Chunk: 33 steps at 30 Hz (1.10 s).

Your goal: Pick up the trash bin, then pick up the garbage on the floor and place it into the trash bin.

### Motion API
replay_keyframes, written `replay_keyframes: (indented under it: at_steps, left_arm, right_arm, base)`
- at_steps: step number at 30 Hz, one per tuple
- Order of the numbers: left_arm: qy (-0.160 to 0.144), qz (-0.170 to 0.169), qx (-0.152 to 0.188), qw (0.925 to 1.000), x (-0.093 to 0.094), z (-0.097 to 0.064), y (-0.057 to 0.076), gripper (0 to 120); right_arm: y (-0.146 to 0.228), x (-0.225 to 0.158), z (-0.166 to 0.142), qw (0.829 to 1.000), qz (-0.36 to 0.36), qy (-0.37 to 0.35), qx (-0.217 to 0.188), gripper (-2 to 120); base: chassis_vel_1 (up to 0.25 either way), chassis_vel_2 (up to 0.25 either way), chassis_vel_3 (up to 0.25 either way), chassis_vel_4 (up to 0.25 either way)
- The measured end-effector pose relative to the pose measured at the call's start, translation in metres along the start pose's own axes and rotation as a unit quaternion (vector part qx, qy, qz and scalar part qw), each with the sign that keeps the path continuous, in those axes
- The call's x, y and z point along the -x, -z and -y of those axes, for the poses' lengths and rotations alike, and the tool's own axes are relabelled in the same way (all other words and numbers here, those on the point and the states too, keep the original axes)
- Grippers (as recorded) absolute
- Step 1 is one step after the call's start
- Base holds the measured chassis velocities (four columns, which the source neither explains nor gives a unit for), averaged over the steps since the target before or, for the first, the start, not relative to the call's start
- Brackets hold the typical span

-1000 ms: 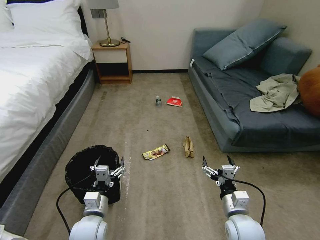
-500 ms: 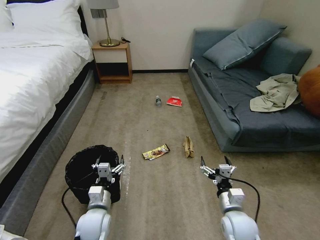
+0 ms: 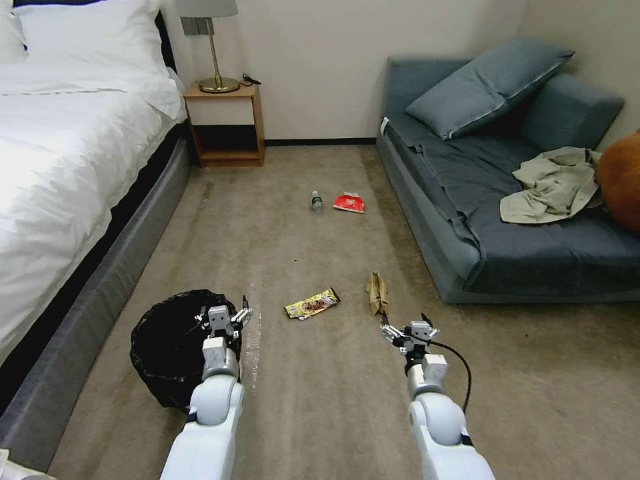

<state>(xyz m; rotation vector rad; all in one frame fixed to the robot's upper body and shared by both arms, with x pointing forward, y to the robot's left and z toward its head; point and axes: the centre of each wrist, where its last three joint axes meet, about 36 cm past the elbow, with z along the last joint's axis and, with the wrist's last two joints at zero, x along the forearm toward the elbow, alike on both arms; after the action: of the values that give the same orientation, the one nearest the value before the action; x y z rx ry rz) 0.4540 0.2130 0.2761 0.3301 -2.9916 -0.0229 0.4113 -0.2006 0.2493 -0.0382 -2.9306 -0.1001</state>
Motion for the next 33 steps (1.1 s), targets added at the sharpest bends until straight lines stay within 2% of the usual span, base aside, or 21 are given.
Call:
replay_keyframes:
  at_steps: [2,9,11,13,14,15,16,17,18,19,20,21,22,24,27,33]
  left_arm:
    - [0.010,-0.003,-0.001,1.0000,0.014,0.005,-0.001,100]
    - [0.012,-0.007,-0.001,0.9999,0.016,0.006,-0.004,100]
    - [0.011,-0.009,-0.003,0.9999,0.016,0.005,-0.001,100]
    - [0.010,-0.008,-0.003,0.9999,0.016,0.004,0.002,100]
    - [0.001,0.007,-0.007,1.0000,0.013,0.003,0.019,100]
    - [0.001,0.007,-0.007,1.0000,0.013,0.003,0.019,100]
    - [-0.007,0.018,-0.010,0.9998,0.011,0.003,0.032,100]
    - [-0.007,0.018,-0.010,0.9998,0.011,0.003,0.032,100]
    - [-0.024,0.030,-0.015,0.9992,0.005,0.002,0.051,100]
    - [-0.024,0.030,-0.015,0.9992,0.005,0.002,0.051,100]
    - [-0.035,0.041,-0.019,0.9984,0.000,0.002,0.066,100]
    - [-0.035,0.041,-0.019,0.9984,0.000,0.002,0.066,100]
    - [-0.050,0.050,-0.023,0.9972,-0.008,0.003,0.081,100]
    - [-0.070,0.063,-0.028,0.9952,-0.017,0.005,0.100,100]
    - [-0.078,0.064,-0.030,0.9945,-0.021,0.005,0.105,100]
    - [-0.077,0.060,-0.037,0.9945,-0.021,0.002,0.110,100]
  right_arm:
    - [-0.003,0.006,-0.003,1.000,-0.003,0.001,0.003,100]
    - [-0.003,0.007,-0.001,1.000,-0.003,0.000,0.003,100]
    - [0.015,0.008,0.017,1.000,0.005,-0.001,-0.005,100]
    - [0.021,0.008,0.023,1.000,0.007,-0.002,-0.007,100]
    - [0.049,0.007,0.048,0.999,0.024,-0.004,-0.025,100]
    - [0.049,0.007,0.048,0.999,0.024,-0.004,-0.025,100]
    - [0.056,0.007,0.055,0.999,0.031,-0.004,-0.033,100]
    - [0.056,0.007,0.055,0.999,0.031,-0.004,-0.033,100]
    - [0.067,0.006,0.061,0.999,0.035,-0.002,-0.037,100]
    - [0.067,0.006,0.061,0.999,0.035,-0.002,-0.037,100]
    - [0.083,0.004,0.065,0.998,0.044,0.000,-0.036,100]
    - [0.083,0.004,0.065,0.998,0.044,0.000,-0.036,100]
    - [0.100,0.001,0.069,0.998,0.049,0.003,-0.034,100]
    - [0.119,-0.003,0.074,0.998,0.058,0.007,-0.033,100]
    - [0.140,-0.011,0.069,0.997,0.066,0.019,-0.028,100]
    - [0.140,-0.011,0.061,0.997,0.061,0.024,-0.026,100]
  base:
    - [0.000,0.000,0.000,0.000]
    - [0.000,0.000,0.000,0.000]
    - [0.000,0.000,0.000,0.000]
    - [0.000,0.000,0.000,0.000]
    - [0.000,0.000,0.000,0.000]
    - [0.000,0.000,0.000,0.000]
    - [0.000,0.000,0.000,0.000]
    - [0.000,0.000,0.000,0.000]
    - [0.000,0.000,0.000,0.000]
    - [0.000,0.000,0.000,0.000]
    - [0.000,0.000,0.000,0.000]
    - [0.000,0.000,0.000,0.000]
    - [0.000,0.000,0.000,0.000]
    - [0.000,0.000,0.000,0.000]
    - [0.000,0.000,0.000,0.000]
    - [0.000,0.000,0.000,0.000]
